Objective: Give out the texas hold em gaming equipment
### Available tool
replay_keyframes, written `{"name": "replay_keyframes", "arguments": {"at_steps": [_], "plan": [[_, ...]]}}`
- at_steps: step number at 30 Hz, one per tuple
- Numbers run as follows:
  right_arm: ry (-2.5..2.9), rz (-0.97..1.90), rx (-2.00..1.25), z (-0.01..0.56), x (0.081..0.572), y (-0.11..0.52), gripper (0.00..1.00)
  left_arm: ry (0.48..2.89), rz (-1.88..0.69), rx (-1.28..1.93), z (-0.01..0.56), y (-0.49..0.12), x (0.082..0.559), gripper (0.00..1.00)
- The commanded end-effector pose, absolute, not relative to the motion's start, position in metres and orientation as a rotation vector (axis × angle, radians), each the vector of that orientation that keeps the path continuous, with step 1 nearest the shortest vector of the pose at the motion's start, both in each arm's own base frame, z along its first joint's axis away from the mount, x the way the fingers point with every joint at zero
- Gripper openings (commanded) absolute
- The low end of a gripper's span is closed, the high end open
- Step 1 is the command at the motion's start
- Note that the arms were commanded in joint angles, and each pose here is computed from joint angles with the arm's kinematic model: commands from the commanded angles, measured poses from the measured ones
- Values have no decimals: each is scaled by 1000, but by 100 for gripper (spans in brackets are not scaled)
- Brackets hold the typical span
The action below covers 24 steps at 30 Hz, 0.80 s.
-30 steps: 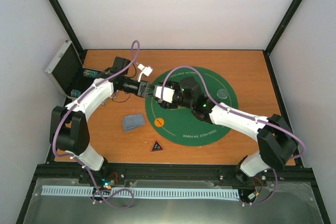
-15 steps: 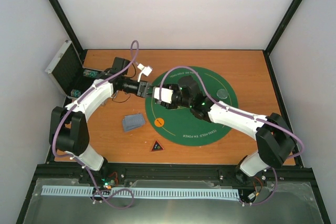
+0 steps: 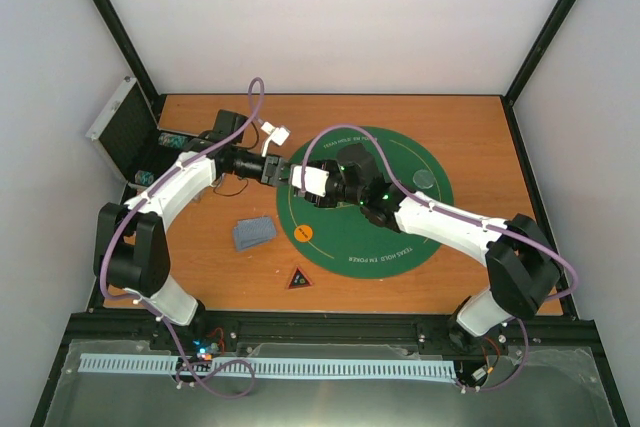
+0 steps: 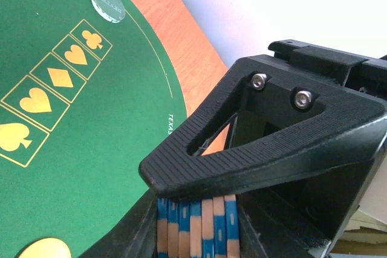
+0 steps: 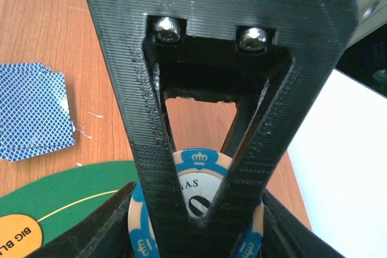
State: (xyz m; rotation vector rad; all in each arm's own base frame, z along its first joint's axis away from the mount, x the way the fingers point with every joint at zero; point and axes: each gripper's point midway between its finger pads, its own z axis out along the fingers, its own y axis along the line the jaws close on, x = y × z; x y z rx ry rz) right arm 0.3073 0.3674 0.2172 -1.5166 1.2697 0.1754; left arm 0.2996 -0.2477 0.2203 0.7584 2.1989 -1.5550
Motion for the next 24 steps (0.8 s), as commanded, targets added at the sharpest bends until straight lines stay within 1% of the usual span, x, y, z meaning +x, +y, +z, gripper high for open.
{"name": "replay_keyframes", "arguments": {"at_steps": [1, 4, 11, 14, 24], "plan": [[1284, 141, -1483, 228, 317, 367, 3, 2156, -1638, 776, 237, -250, 288, 28], [1285, 145, -1485, 228, 316, 366, 3, 2153, -1636, 777, 238, -250, 288, 33], [1290, 148, -1484, 227, 317, 366, 3, 2159, -1630, 778, 234, -250, 288, 35], [1289, 156, -1482, 228, 316, 367, 3, 2164, -1631, 774, 233, -250, 288, 39], [1305, 198, -1490, 227, 313, 367, 3, 2170, -1633, 771, 230, -250, 289, 42]]}}
